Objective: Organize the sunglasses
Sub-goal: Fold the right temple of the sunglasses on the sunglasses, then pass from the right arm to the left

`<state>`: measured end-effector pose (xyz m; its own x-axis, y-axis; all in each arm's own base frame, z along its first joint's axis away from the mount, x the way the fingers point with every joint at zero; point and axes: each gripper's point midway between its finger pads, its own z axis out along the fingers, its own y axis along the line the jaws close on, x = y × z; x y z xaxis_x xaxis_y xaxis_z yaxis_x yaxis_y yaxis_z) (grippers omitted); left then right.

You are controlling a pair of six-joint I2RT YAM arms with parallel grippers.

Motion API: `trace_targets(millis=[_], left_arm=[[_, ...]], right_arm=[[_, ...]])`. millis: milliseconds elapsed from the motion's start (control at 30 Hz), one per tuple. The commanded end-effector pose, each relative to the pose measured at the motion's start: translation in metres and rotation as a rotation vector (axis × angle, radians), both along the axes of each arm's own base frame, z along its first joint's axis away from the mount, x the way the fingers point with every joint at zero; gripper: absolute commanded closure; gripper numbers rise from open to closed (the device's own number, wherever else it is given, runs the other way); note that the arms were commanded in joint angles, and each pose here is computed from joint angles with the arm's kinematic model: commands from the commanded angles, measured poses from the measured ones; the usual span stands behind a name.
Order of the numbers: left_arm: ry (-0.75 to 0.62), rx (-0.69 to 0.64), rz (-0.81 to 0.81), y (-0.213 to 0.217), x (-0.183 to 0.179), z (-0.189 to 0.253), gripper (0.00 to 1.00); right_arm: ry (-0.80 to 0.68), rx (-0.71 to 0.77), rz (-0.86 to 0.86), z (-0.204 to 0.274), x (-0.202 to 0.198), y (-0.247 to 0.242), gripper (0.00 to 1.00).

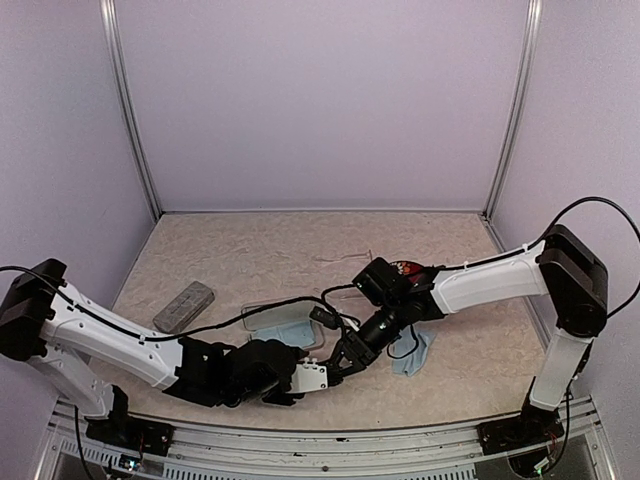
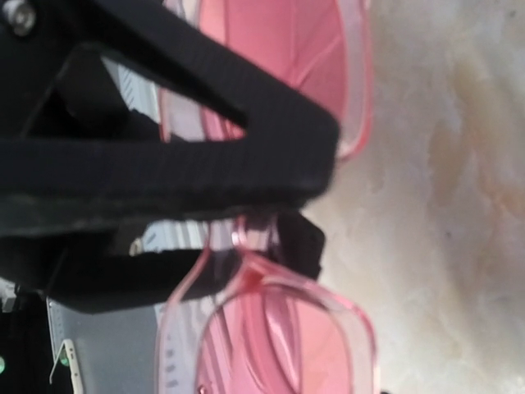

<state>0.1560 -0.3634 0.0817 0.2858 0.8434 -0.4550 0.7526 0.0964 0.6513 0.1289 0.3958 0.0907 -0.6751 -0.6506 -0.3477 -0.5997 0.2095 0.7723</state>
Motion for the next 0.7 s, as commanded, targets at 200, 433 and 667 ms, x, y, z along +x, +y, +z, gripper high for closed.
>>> trace_targets(millis=[200, 433, 667], left_arm=[[0.019, 0.066, -0.005, -0.007, -0.008, -0.013, 0.51], [0.011, 0.110, 0.021, -0.007, -0.008, -0.021, 0.60], [-0.022, 0.093, 0.056, -0.006, -0.001, -0.015, 0.70]], right_arm=[[0.011, 0.034, 0.078, 0.007, -0.008, 0.007, 0.90], [0.017, 0.015, 0.086, 0.001, -0.007, 0.007, 0.90], [0.014, 0.016, 0.082, 0.001, -0.006, 0.008, 0.83]])
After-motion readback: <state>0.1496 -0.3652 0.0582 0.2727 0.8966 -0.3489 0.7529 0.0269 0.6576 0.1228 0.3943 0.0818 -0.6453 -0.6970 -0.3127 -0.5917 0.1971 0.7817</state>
